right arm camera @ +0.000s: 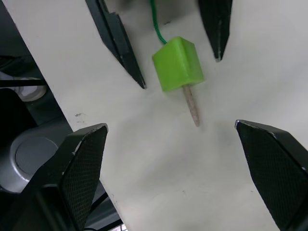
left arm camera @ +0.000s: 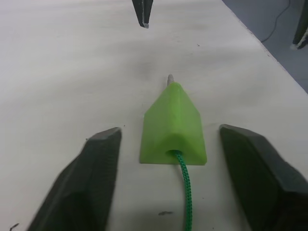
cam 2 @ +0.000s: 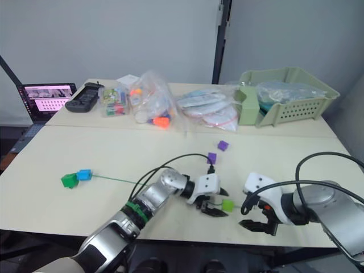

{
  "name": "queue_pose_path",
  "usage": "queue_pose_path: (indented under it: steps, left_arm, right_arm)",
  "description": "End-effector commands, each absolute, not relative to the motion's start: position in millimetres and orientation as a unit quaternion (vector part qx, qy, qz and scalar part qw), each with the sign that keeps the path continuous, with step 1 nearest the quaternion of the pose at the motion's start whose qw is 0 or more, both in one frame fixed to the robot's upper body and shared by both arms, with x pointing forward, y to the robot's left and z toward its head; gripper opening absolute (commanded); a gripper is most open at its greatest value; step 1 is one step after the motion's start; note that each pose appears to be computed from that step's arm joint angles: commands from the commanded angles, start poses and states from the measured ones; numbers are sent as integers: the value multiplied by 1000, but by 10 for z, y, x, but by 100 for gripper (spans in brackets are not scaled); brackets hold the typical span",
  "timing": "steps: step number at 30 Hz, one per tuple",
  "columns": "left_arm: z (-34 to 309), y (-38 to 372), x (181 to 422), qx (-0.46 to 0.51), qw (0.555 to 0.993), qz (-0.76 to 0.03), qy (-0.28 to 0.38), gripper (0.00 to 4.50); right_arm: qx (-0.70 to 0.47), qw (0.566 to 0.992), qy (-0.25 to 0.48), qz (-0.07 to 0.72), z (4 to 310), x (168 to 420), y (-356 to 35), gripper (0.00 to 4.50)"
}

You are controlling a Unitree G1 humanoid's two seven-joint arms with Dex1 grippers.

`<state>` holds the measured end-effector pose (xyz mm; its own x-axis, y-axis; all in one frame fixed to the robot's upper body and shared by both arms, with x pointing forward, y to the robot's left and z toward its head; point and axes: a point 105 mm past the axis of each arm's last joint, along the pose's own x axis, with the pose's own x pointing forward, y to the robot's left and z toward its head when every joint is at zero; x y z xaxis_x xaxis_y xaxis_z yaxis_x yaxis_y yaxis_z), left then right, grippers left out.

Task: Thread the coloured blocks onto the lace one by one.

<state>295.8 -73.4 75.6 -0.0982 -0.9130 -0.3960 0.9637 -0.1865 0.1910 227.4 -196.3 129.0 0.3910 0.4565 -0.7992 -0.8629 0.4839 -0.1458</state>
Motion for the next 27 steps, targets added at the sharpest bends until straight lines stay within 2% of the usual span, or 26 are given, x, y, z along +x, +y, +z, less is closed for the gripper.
queue_pose_path:
  steps: [1, 3, 15, 19, 27]
  left_arm:
    - [776, -763, 2958, 228, 632, -739, 51, 204]
    - [767, -760, 2958, 229, 633, -738, 53, 140]
    - [729, -717, 2956, 237, 632, -735, 59, 136]
    - [721, -702, 2959, 239, 633, -734, 60, 136]
    - [727, -659, 2997, 246, 636, -728, 62, 136]
  right_arm:
    - [-317, 784, 333, 417, 1297, 2358, -1980, 450]
    - [-328, 780, 329, 419, 1255, 2400, -1992, 450]
    - [-365, 752, 310, 453, 1078, 2660, -1913, 450]
    - [-382, 737, 312, 462, 1049, 2712, -1902, 332]
    - [-381, 731, 313, 471, 1062, 2692, -1873, 60]
